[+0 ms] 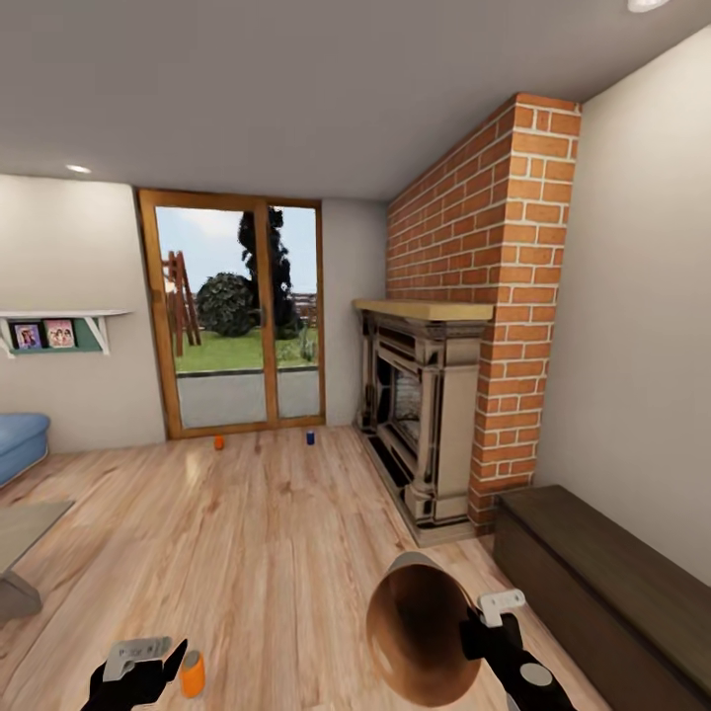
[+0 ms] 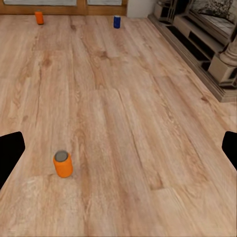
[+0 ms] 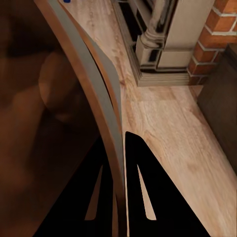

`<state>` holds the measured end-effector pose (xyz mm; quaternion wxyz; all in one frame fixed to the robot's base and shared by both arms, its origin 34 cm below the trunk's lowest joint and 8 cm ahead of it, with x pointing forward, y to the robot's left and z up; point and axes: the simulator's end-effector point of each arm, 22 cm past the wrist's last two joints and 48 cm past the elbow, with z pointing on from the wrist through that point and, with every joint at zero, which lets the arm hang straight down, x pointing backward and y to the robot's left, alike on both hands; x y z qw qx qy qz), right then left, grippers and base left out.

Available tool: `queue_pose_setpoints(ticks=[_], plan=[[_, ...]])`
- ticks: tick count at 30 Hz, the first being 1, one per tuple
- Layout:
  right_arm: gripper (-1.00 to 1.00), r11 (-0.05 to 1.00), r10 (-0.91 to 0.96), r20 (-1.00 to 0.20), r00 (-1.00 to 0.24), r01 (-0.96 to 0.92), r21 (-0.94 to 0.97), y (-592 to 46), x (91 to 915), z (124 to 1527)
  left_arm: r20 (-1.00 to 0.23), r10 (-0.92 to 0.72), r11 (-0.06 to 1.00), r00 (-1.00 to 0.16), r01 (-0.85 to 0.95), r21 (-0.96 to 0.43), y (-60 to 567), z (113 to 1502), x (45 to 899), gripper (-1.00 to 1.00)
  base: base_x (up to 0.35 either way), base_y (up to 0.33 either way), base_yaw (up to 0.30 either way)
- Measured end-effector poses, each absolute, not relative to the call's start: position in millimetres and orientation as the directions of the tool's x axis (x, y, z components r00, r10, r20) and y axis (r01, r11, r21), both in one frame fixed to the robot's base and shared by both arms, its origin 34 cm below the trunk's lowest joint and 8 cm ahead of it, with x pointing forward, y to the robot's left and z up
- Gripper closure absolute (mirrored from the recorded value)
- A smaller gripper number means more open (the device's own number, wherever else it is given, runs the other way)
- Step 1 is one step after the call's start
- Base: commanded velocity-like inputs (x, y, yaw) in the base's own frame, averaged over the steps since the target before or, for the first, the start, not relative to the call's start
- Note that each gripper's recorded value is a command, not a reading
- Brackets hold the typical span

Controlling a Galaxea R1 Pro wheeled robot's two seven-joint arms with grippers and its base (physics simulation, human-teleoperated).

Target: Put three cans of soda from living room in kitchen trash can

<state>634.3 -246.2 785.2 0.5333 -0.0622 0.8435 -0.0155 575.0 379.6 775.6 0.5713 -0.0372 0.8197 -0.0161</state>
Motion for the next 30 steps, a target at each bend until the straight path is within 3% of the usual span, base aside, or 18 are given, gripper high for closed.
queue_pose_setpoints(ticks=[20,30], plan=[[1.0,0.992,-0.113,-0.897,-0.427,-0.091,-0.082,-242.3,634.1,783.9,-0.934,-0.085,0.996,-0.347,-0.047,-0.073,379.4,774.1,574.5,-1.0,0.32,0.049,0.0],[1.0,0.996,-0.073,-0.901,-0.427,-0.084,-0.041,-221.0,639.5,790.3,-0.917,-0.11,0.994,-0.383,-0.06,-0.094,378.5,757.4,572.0,-1.0,0.152,0.088,0.0]])
